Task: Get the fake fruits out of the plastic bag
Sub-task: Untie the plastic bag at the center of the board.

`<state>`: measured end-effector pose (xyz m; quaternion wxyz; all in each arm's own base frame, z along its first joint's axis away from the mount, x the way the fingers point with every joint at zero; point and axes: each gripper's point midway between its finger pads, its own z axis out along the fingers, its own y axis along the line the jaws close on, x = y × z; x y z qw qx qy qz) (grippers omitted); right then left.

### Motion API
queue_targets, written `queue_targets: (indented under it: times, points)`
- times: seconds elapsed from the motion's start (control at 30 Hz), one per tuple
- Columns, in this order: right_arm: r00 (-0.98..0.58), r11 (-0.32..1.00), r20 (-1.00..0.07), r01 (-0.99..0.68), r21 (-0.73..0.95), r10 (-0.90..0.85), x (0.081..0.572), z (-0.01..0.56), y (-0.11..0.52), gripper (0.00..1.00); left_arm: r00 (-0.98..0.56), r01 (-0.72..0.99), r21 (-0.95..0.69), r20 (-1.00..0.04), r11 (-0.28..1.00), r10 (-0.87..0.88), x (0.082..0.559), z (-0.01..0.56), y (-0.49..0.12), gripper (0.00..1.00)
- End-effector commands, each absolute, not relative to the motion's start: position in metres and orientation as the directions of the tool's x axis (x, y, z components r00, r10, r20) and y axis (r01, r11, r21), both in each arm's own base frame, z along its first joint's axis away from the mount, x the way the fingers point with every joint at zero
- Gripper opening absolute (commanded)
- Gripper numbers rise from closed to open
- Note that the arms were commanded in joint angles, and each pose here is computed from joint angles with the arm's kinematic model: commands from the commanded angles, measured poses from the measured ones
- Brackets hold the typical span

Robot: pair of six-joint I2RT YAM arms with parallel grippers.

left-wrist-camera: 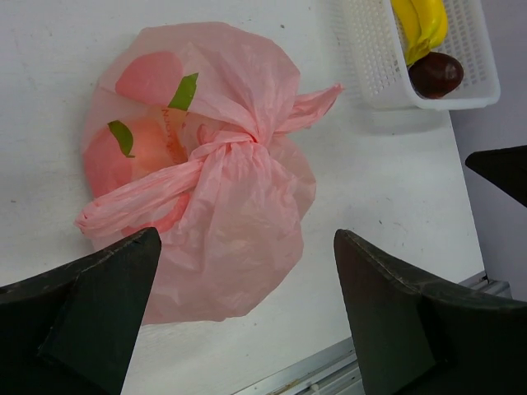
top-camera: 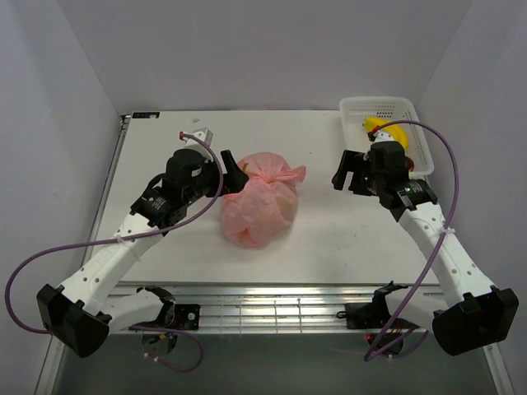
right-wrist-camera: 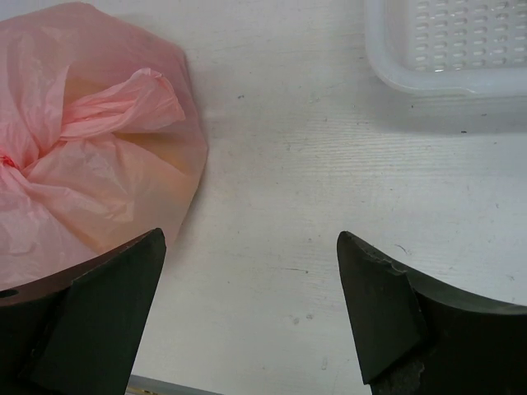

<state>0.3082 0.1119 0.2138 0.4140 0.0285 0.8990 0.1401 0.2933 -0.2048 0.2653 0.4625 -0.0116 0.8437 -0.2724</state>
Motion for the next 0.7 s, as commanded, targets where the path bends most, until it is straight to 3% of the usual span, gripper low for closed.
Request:
queue_targets:
  times: [0.0, 0.4, 0.67]
  points:
    - [-0.591, 0.960, -0.787, -0.073, 0.272, 0.178, 0.309, 0.242, 0.107, 0.90, -0.531, 0.270, -0.446, -0.808, 0.853, -0.254, 0.300, 0.282, -0.208, 0.98]
    - [-0.524, 0.947, -0.843, -0.194, 0.257, 0.122, 0.313, 0.256, 0.117, 0.90, -0.566, 0.387, -0.418, -0.811, 0.822, -0.146, 0.309, 0.278, -0.236, 0.98]
    - [-0.540, 0.945, -0.837, -0.218, 0.244, 0.091, 0.319, 0.247, 0.122, 0.90, -0.632, 0.435, -0.374, -0.775, 0.819, -0.019, 0.325, 0.246, -0.267, 0.98]
